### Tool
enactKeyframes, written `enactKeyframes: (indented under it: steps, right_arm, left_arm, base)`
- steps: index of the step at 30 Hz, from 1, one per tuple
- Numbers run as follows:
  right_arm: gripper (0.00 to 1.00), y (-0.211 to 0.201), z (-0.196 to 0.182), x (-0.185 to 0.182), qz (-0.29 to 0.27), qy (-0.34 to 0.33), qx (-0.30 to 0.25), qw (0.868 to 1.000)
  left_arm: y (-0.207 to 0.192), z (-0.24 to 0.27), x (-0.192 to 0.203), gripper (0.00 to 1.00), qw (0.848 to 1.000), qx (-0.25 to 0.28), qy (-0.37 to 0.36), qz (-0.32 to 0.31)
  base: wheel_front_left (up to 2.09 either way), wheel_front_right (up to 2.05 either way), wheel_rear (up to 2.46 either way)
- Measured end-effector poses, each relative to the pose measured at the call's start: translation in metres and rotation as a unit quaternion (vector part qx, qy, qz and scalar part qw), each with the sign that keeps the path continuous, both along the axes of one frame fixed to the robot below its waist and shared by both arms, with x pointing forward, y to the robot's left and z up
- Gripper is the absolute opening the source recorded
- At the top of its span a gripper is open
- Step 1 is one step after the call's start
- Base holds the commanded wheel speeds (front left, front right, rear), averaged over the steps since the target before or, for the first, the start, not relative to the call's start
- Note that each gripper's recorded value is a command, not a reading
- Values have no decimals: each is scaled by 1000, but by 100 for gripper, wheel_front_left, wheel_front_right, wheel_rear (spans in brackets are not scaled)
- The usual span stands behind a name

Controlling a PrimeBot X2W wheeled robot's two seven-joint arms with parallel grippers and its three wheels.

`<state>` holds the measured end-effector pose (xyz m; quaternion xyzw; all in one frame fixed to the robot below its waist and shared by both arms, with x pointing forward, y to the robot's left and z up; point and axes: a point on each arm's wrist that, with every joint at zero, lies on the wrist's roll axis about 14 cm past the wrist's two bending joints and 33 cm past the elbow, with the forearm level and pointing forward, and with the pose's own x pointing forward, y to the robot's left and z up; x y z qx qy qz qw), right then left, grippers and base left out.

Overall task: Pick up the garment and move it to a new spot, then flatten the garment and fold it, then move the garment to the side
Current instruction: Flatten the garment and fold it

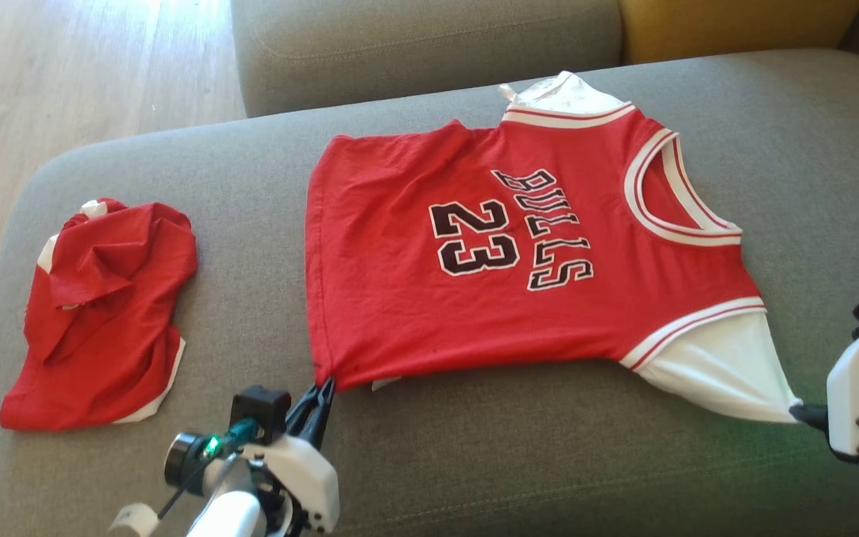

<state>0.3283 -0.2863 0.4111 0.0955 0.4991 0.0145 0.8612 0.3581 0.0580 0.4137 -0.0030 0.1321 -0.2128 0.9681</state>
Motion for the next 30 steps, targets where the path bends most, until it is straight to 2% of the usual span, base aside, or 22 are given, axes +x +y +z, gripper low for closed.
enactKeyframes:
  steps: [15, 23, 30]
  right_arm:
    - [0, -4, 1, -46, 5, 57, 8, 998]
    - [0, 0, -5, -85, 25, 122, 8, 992]
    - [0, -5, 6, -83, 13, 101, 8, 995]
  left_arm:
    - [6, -20, -34, 0, 998, 22, 27, -47]
    - [1, -31, -60, 0, 994, 32, 62, -88]
    - [-7, -20, -60, 0, 993, 12, 57, -106]
  base:
    - [0, 0, 0]
    - [0, 0, 0]
    - [0, 0, 0]
